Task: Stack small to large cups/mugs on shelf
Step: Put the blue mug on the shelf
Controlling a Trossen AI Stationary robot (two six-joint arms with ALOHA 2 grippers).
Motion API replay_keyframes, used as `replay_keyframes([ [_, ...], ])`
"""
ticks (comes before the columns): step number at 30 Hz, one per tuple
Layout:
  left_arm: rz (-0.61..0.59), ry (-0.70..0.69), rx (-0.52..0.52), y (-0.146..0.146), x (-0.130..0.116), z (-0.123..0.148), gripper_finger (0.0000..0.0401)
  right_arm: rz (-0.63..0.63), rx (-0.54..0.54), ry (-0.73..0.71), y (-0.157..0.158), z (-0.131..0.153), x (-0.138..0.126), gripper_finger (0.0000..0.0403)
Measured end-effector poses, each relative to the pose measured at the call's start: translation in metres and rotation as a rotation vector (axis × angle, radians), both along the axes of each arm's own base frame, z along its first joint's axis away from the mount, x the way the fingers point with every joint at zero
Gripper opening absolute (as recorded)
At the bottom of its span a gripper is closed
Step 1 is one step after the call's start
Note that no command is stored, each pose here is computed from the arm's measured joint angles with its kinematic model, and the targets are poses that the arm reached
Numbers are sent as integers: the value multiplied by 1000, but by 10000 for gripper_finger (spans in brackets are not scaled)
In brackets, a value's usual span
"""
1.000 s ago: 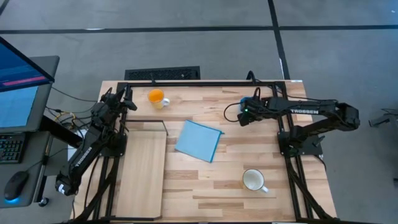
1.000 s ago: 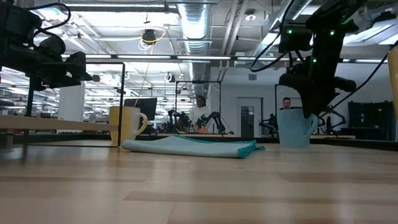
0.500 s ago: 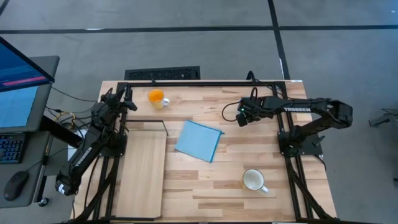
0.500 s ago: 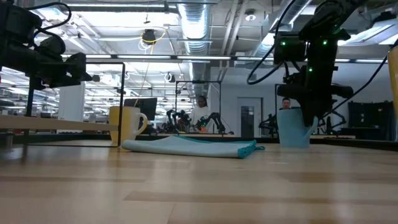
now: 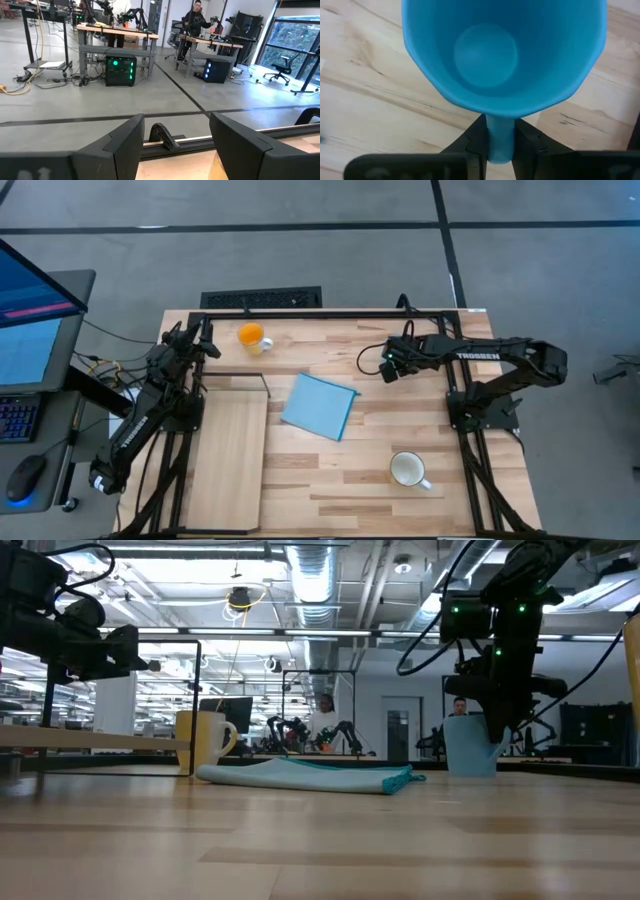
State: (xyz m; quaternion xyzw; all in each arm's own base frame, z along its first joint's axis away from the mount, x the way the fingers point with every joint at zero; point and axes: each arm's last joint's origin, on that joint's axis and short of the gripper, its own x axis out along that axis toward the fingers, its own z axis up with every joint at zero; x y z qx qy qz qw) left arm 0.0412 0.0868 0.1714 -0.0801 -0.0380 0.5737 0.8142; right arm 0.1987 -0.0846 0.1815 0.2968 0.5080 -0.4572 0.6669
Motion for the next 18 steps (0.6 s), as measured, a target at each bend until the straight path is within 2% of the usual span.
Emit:
replay_keyframes([
  [13, 0, 0, 0, 0, 0, 0, 217, 40, -3, 9, 0, 1, 1, 58],
  [18, 0, 0, 0, 0, 0, 0, 217, 47, -13, -34, -2, 13, 8, 62],
])
